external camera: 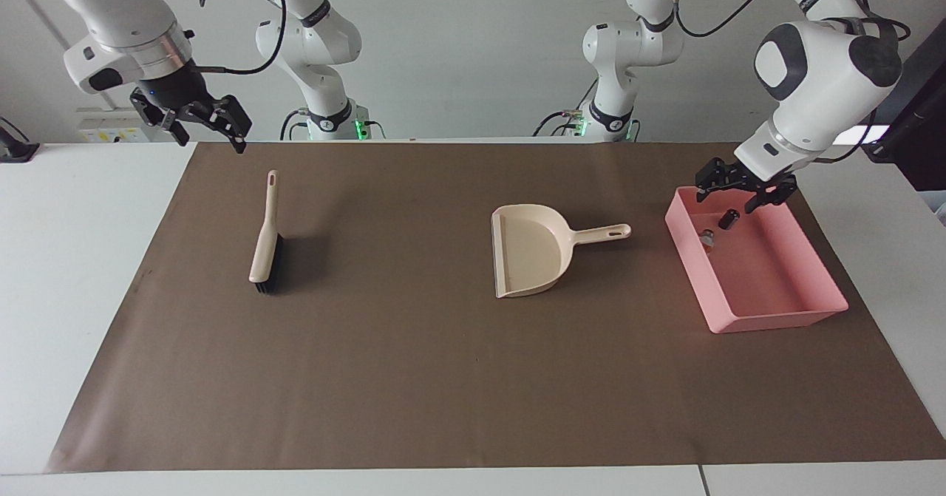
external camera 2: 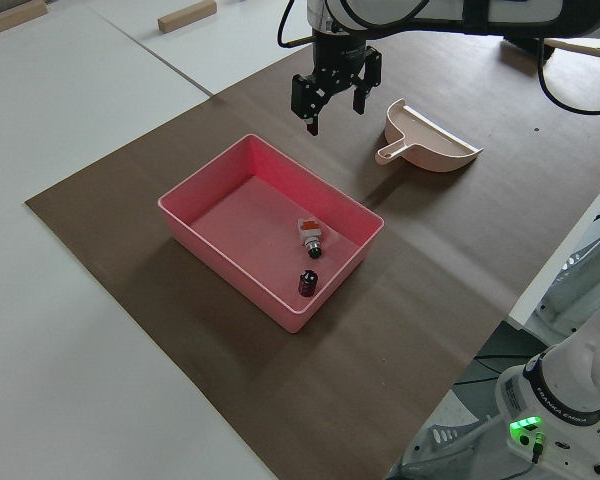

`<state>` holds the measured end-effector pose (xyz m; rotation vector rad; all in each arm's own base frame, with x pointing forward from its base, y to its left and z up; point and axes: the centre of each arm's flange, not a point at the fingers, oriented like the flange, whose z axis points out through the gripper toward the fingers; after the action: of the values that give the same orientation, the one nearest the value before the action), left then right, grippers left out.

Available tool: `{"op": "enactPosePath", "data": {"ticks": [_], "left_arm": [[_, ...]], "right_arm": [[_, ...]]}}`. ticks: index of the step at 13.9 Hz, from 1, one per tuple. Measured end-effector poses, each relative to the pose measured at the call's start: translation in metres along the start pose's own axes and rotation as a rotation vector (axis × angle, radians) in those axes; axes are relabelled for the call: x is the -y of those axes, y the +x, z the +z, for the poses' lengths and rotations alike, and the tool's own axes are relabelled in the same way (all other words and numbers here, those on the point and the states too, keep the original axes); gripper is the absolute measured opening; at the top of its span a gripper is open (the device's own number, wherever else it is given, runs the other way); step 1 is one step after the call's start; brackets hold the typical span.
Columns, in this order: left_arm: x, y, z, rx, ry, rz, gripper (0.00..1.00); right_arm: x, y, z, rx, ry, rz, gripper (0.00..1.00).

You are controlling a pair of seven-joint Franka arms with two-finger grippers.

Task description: Clean e-waste and dump in bin

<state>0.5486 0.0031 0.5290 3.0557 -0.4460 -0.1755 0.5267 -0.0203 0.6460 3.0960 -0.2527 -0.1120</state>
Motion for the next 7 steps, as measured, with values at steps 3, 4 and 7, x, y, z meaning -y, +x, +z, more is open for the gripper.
{"op": "enactPosePath", "data": {"ticks": [3, 4, 7], "left_arm": [[-0.002, -0.011, -0.038, 0.004, 0.027, -0.093, 0.99], [-0.003, -0.014, -0.049, -0.003, 0.03, -0.121, 0.99], [-0.005, -0.018, -0.075, -0.022, 0.034, -0.171, 0.99]], "right_arm": [[0.001, 0.0, 0.0, 0.0, 0.0, -0.002, 1.0], [0.001, 0.0, 0.0, 0.0, 0.0, -0.002, 1.0], [0.0, 0.0, 0.0, 0.0, 0.0, 0.0, 1.0]]}}
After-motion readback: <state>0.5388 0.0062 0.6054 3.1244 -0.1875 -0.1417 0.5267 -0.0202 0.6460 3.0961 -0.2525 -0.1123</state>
